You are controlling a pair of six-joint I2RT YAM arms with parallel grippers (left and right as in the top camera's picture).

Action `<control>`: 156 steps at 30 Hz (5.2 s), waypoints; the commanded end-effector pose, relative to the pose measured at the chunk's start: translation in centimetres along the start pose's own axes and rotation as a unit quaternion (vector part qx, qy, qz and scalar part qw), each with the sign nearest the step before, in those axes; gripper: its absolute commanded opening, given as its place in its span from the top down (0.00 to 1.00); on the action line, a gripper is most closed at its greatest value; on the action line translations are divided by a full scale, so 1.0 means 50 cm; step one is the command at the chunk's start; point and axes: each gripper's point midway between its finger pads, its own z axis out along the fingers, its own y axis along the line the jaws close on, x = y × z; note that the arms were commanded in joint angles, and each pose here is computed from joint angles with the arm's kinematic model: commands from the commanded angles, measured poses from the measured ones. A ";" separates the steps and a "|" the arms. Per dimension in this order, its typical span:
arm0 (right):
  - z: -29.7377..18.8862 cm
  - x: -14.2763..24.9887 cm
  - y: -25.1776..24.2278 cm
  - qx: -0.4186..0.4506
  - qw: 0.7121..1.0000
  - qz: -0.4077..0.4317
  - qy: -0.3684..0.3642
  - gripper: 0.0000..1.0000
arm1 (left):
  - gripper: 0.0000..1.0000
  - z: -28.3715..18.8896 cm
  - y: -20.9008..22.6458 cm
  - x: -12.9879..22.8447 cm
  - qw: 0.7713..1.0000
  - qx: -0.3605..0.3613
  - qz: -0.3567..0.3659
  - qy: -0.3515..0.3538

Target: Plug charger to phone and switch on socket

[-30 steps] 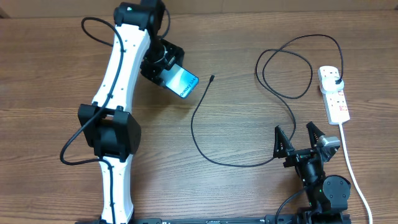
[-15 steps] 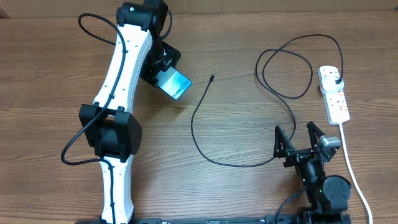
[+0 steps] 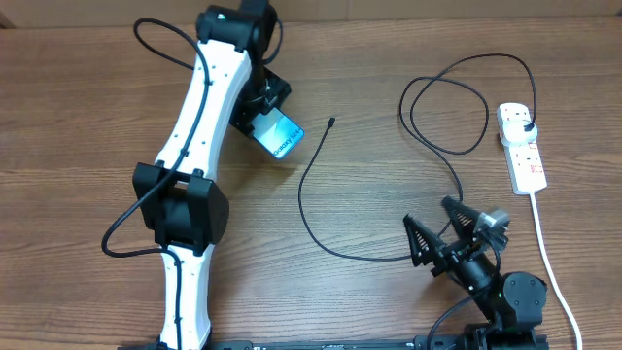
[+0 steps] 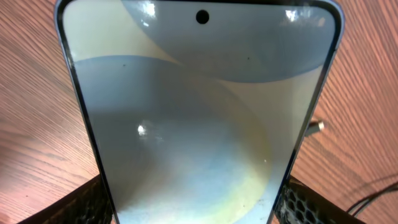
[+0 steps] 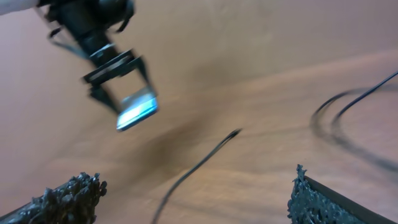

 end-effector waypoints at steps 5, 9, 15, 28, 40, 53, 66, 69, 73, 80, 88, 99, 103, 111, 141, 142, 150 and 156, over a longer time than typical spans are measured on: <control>0.000 -0.039 0.091 -0.093 0.993 0.054 0.053 0.00 | 0.34 -0.045 -0.021 0.020 0.999 0.030 0.009 -0.023; 0.021 -0.058 0.111 -0.115 0.985 0.079 0.098 0.00 | 0.34 -0.045 -0.023 0.024 0.999 0.032 0.007 -0.018; 0.061 -0.091 0.160 -0.198 0.955 0.125 0.185 0.00 | 0.34 -0.045 -0.025 0.030 0.999 0.035 0.008 -0.010; 0.207 -0.034 0.006 -0.033 0.898 0.356 0.258 0.00 | 0.32 -0.046 -0.034 0.045 0.999 0.047 0.007 0.011; 0.292 0.046 0.010 -0.002 0.866 0.419 0.273 0.05 | 0.31 -0.048 -0.044 0.068 0.997 0.061 0.003 0.045; 0.347 0.053 0.063 0.038 0.880 0.422 0.215 0.21 | 0.31 -0.060 -0.061 0.127 0.988 0.086 0.002 0.125; 0.380 0.003 0.088 0.034 0.893 0.413 0.176 0.41 | 0.30 -0.058 -0.070 0.171 0.988 0.079 0.007 0.130; 0.384 -0.001 0.095 0.035 0.895 0.410 0.171 0.46 | 0.30 -0.058 -0.072 0.179 0.988 0.077 0.004 0.131; 0.380 0.018 0.089 0.057 0.893 0.409 0.178 0.49 | 0.30 -0.057 -0.074 0.189 0.988 0.076 0.004 0.132; 0.381 0.032 0.094 0.063 0.893 0.407 0.183 0.54 | 0.30 -0.057 -0.075 0.196 0.988 0.074 0.003 0.134; 0.400 0.056 0.110 0.053 0.891 0.411 0.186 0.62 | 0.30 -0.057 -0.078 0.213 0.988 0.071 0.004 0.135; 0.402 0.052 0.108 0.054 0.892 0.411 0.181 0.71 | 0.30 -0.056 -0.077 0.220 0.988 0.068 -0.002 0.137; 0.402 0.053 0.108 0.057 0.887 0.421 0.180 0.74 | 0.29 -0.056 -0.077 0.220 0.988 0.068 -0.002 0.137; 0.403 0.051 0.107 0.061 0.878 0.442 0.176 0.74 | 0.29 -0.056 -0.077 0.220 0.988 0.068 -0.002 0.137; 0.403 0.050 0.106 0.062 0.877 0.444 0.174 0.82 | 0.29 -0.065 -0.080 0.246 0.982 0.074 -0.002 0.175; 0.403 0.050 0.106 0.062 0.876 0.445 0.174 0.82 | 0.29 -0.065 -0.080 0.246 0.982 0.075 -0.001 0.175; 0.405 0.045 0.108 0.058 0.877 0.446 0.170 0.85 | 0.27 -0.065 -0.081 0.246 0.982 0.075 -0.002 0.176; 0.407 0.038 0.111 0.052 0.879 0.445 0.164 0.86 | 0.27 -0.065 -0.081 0.246 0.982 0.075 -0.001 0.176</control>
